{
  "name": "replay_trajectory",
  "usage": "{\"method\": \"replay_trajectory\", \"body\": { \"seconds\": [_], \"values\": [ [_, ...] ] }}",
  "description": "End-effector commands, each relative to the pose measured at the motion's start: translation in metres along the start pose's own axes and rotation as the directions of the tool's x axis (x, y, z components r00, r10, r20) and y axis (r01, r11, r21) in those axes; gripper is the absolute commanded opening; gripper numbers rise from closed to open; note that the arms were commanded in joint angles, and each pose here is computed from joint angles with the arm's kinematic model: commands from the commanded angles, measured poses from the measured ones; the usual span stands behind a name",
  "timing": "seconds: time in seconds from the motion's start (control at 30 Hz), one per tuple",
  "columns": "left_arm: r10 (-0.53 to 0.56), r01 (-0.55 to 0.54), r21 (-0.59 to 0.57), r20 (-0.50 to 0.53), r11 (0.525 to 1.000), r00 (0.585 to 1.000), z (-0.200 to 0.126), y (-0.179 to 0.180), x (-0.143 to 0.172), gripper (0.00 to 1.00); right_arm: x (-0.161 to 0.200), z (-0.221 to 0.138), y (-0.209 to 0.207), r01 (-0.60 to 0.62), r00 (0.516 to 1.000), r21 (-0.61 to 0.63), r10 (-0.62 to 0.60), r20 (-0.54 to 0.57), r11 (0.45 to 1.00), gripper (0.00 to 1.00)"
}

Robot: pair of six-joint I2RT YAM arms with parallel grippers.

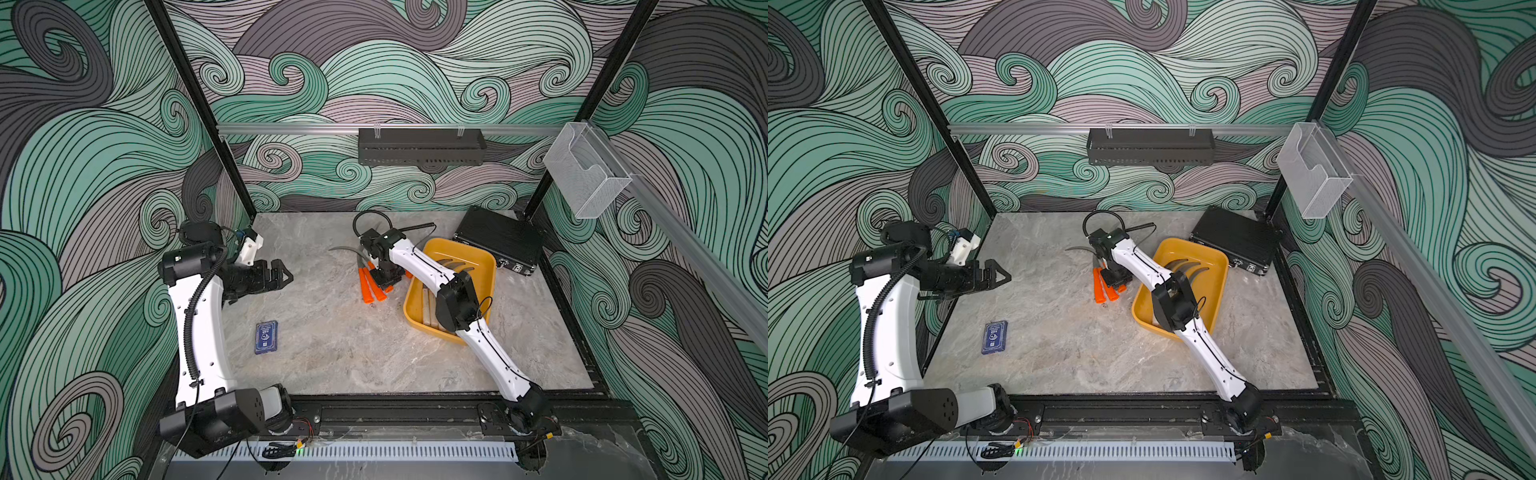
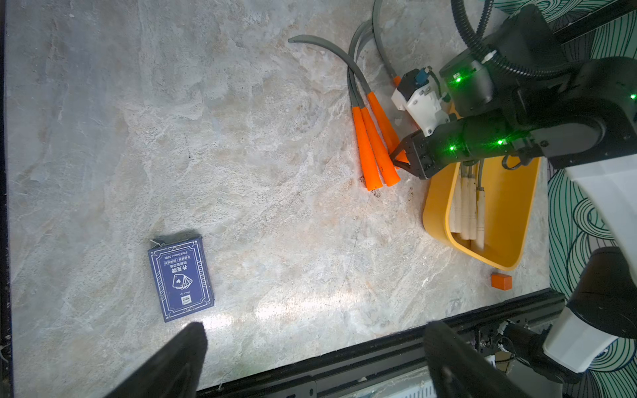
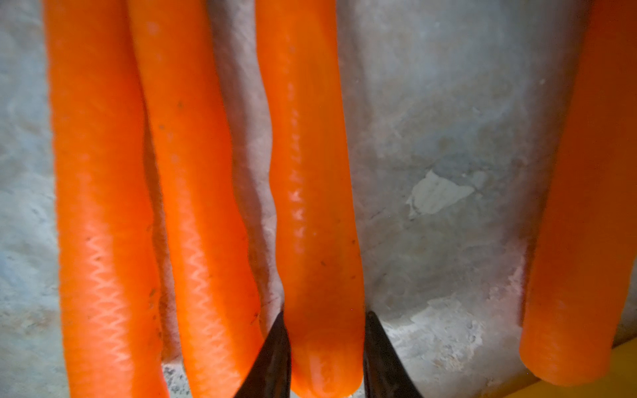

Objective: Put small sickles into storage boxes
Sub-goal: Pick up the sickle at the center of the board.

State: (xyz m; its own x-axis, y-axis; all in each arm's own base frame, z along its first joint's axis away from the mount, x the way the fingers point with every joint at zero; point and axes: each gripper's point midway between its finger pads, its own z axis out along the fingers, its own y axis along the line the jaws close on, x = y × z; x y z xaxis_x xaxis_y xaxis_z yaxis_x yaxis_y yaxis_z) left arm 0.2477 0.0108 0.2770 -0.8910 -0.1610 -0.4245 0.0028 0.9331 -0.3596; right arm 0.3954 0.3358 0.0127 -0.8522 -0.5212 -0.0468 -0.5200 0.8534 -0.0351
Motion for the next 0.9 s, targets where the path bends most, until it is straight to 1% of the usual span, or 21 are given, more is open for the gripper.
{"method": "replay_trajectory", "body": {
  "seconds": [0.0, 0.2, 0.37, 0.47, 0.53, 0.87],
  "values": [
    [0.001, -0.002, 0.01, 0.038, 1.0, 0.999, -0.007, -0.005, -0.003, 0.98, 0.017, 0.02, -0.003, -0.024, 0.996, -0.01, 0.023, -0.087, 1.0, 0.09],
    [0.005, -0.006, 0.007, 0.046, 1.0, 0.999, -0.009, -0.005, -0.004, 0.99, 0.005, -0.009, 0.01, -0.046, 0.999, -0.126, 0.042, -0.031, 0.991, 0.01],
    [0.003, -0.003, 0.009, 0.055, 1.0, 0.999, -0.01, -0.006, -0.005, 0.99, -0.006, -0.038, 0.015, -0.081, 0.996, -0.217, 0.087, 0.019, 0.973, 0.0],
    [0.0, -0.001, 0.013, 0.058, 1.0, 0.998, -0.011, -0.007, -0.006, 0.99, -0.011, -0.049, 0.017, -0.106, 0.992, -0.277, 0.119, 0.031, 0.955, 0.0],
    [0.001, -0.001, 0.014, 0.059, 1.0, 0.998, -0.011, -0.007, -0.005, 0.99, -0.013, -0.055, 0.017, -0.117, 0.99, -0.3, 0.133, 0.036, 0.947, 0.0],
    [0.007, -0.008, 0.013, 0.064, 1.0, 0.998, -0.014, -0.01, -0.003, 0.99, -0.014, -0.061, 0.016, -0.17, 0.983, -0.382, 0.185, 0.004, 0.908, 0.0]
  ]
}}
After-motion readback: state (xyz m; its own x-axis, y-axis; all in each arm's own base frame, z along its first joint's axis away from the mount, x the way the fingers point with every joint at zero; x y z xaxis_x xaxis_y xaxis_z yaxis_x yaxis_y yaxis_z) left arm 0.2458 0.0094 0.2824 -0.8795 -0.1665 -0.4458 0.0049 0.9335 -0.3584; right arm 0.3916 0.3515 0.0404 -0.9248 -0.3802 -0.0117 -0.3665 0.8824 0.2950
